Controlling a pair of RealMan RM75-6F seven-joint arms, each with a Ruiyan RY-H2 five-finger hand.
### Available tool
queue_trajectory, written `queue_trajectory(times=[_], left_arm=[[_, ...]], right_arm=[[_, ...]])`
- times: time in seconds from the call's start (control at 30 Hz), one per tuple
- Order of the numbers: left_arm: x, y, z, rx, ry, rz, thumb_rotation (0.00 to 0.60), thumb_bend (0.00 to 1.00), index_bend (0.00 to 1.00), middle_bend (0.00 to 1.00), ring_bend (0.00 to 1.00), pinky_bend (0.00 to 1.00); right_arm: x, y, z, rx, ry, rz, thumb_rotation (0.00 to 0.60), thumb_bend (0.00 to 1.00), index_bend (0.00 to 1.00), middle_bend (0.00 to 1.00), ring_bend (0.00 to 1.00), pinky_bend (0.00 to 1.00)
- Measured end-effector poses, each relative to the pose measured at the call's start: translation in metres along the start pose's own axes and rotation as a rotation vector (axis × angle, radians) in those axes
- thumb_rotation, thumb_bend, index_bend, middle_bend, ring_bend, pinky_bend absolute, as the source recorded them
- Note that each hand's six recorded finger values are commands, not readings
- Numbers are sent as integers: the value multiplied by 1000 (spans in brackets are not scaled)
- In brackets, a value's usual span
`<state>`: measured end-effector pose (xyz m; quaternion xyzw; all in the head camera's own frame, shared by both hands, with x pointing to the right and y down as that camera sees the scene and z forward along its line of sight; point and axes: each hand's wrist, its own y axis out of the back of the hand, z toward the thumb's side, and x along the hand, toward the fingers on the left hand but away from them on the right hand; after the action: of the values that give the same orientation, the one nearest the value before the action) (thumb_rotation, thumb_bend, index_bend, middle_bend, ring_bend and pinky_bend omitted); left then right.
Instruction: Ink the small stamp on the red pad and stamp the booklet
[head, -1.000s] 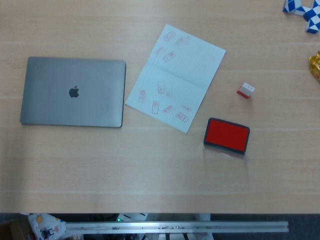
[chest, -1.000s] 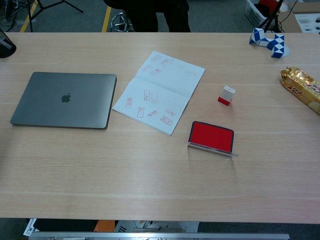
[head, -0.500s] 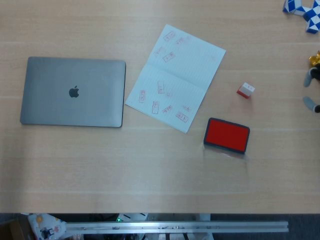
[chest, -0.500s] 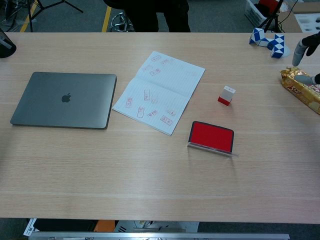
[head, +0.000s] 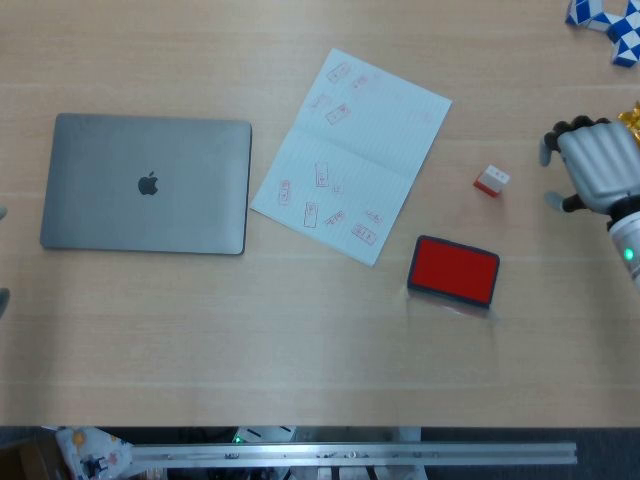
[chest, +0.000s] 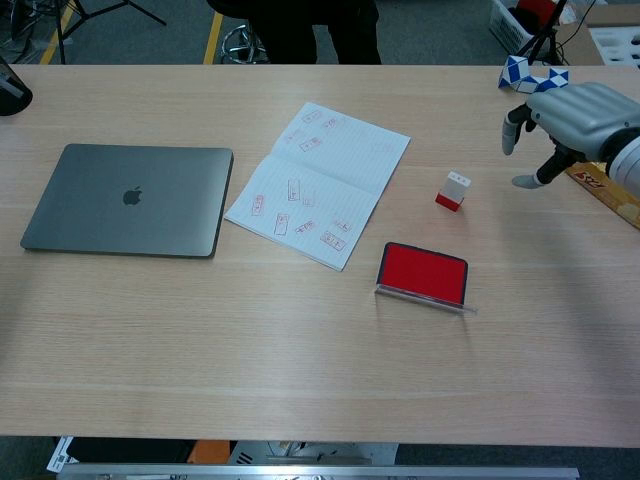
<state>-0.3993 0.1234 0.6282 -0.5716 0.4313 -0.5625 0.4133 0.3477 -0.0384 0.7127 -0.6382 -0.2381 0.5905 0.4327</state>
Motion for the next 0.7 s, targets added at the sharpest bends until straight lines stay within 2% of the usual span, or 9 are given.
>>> queue_trajectory(times=[0.23,0.7], left_arm=[[-1,-1,-1,3,1,-14,600,203,175,240,246,149],[2,-5,-2,15,-4,-33,600,203,208,239,246,149]], right_arm=[[-27,-11,18,40,6,48,600,156,488,403,304,403],[-52,-30,35,101,-6,115,600,157,488,402,298,402]])
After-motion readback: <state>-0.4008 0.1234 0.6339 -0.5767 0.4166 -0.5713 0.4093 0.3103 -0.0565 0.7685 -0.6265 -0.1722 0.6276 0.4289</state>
